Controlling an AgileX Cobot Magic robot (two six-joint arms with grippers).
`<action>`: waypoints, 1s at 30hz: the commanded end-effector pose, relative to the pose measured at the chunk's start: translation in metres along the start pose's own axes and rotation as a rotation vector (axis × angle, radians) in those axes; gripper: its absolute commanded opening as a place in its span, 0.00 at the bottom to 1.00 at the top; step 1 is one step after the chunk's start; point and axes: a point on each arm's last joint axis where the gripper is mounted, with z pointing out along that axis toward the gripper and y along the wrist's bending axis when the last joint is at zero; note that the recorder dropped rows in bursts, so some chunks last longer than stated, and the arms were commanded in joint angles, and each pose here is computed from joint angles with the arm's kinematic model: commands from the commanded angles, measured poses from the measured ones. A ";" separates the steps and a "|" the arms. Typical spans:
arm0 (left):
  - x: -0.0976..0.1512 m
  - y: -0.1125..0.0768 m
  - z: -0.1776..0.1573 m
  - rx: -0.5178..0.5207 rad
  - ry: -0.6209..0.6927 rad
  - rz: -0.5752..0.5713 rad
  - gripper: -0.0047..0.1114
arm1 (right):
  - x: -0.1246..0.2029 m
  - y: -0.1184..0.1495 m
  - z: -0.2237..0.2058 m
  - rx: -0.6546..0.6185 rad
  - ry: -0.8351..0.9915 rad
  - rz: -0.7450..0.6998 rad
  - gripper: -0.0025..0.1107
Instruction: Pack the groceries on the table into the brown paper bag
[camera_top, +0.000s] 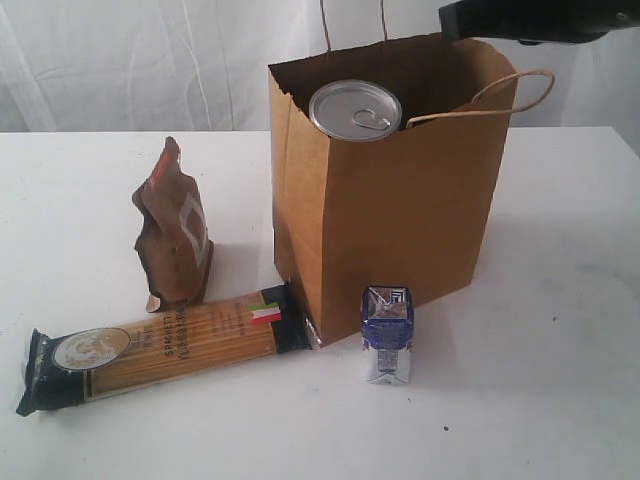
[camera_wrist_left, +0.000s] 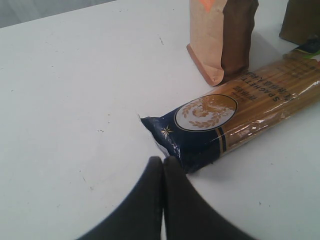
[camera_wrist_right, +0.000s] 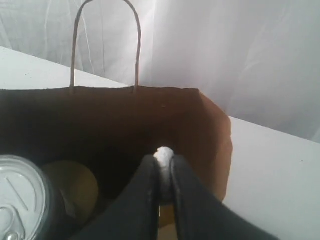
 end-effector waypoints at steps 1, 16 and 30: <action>0.001 0.000 0.000 -0.003 0.000 -0.005 0.04 | -0.007 0.002 0.018 -0.014 0.003 0.019 0.02; 0.001 0.000 0.000 -0.003 0.000 -0.005 0.04 | -0.002 0.009 0.055 -0.033 0.059 -0.014 0.43; 0.001 0.000 0.000 -0.003 0.000 -0.005 0.04 | -0.019 0.002 0.019 -0.020 -0.034 -0.010 0.54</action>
